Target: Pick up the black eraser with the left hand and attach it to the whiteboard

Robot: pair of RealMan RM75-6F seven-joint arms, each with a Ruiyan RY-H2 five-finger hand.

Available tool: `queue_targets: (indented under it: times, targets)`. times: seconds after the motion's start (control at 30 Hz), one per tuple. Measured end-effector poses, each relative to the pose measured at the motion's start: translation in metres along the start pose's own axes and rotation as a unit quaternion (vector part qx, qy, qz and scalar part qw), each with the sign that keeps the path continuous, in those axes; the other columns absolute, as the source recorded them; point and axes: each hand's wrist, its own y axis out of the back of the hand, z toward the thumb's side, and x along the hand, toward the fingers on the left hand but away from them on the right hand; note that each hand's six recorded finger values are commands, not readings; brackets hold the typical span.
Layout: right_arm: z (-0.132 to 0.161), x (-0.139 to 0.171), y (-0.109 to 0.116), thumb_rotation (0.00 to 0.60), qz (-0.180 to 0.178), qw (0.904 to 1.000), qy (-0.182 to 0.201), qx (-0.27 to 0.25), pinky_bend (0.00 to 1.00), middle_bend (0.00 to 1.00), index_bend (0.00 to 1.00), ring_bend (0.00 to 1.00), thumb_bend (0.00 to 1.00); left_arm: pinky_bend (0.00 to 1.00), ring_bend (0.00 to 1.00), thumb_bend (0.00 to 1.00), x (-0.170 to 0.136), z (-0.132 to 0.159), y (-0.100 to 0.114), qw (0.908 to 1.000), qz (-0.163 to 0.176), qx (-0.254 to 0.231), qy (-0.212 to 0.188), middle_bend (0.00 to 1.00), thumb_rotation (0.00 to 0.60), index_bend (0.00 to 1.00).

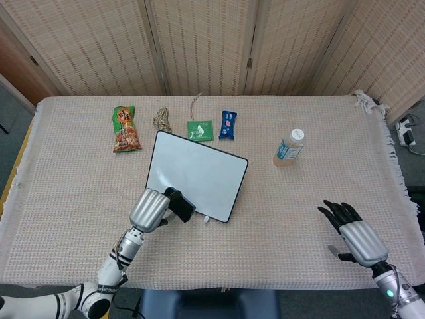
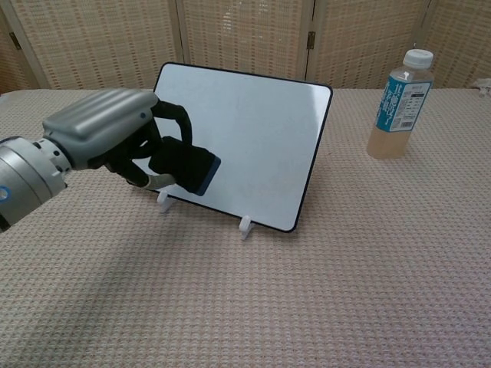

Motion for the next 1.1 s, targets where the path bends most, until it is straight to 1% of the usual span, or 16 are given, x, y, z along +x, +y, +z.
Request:
queue_targets:
  times: [0.23, 0.37, 0.57, 0.77, 0.93, 1.1]
  targets:
    - [-0.003, 0.005, 0.005, 0.600, -0.007, 0.9999, 0.002, -0.009, 0.00, 0.00, 0.00, 0.00, 0.35, 1.00, 0.95, 0.36, 0.027, 0.001, -0.007, 0.9988, 0.028, 0.016, 0.036, 1.00, 0.600, 0.63]
    - [-0.004, 0.006, 0.006, 0.600, -0.006, 0.9999, 0.002, -0.009, 0.00, 0.00, 0.00, 0.00, 0.35, 1.00, 0.95, 0.36, 0.039, 0.001, -0.010, 0.9979, 0.034, 0.021, 0.051, 1.00, 0.600, 0.63]
    - [-0.006, 0.006, 0.007, 0.600, -0.006, 0.9999, 0.000, -0.013, 0.00, 0.00, 0.00, 0.00, 0.35, 1.00, 0.95, 0.36, 0.055, 0.000, -0.020, 0.9968, 0.033, 0.033, 0.065, 1.00, 0.600, 0.61]
    - [-0.007, 0.006, 0.007, 0.600, -0.005, 0.9999, -0.002, -0.015, 0.00, 0.00, 0.00, 0.00, 0.35, 1.00, 0.95, 0.36, 0.062, 0.000, -0.024, 0.9964, 0.036, 0.029, 0.071, 1.00, 0.600, 0.49]
    - [-0.006, 0.007, 0.008, 0.600, -0.006, 0.9999, 0.000, -0.015, 0.00, 0.00, 0.00, 0.00, 0.35, 1.00, 0.94, 0.36, 0.066, 0.005, -0.026, 0.9967, 0.041, 0.024, 0.066, 1.00, 0.600, 0.37]
    - [-0.007, 0.008, 0.009, 0.600, -0.009, 0.9998, 0.001, -0.016, 0.00, 0.00, 0.00, 0.00, 0.35, 1.00, 0.94, 0.36, 0.066, 0.009, -0.025, 0.9967, 0.049, 0.022, 0.061, 1.00, 0.600, 0.32]
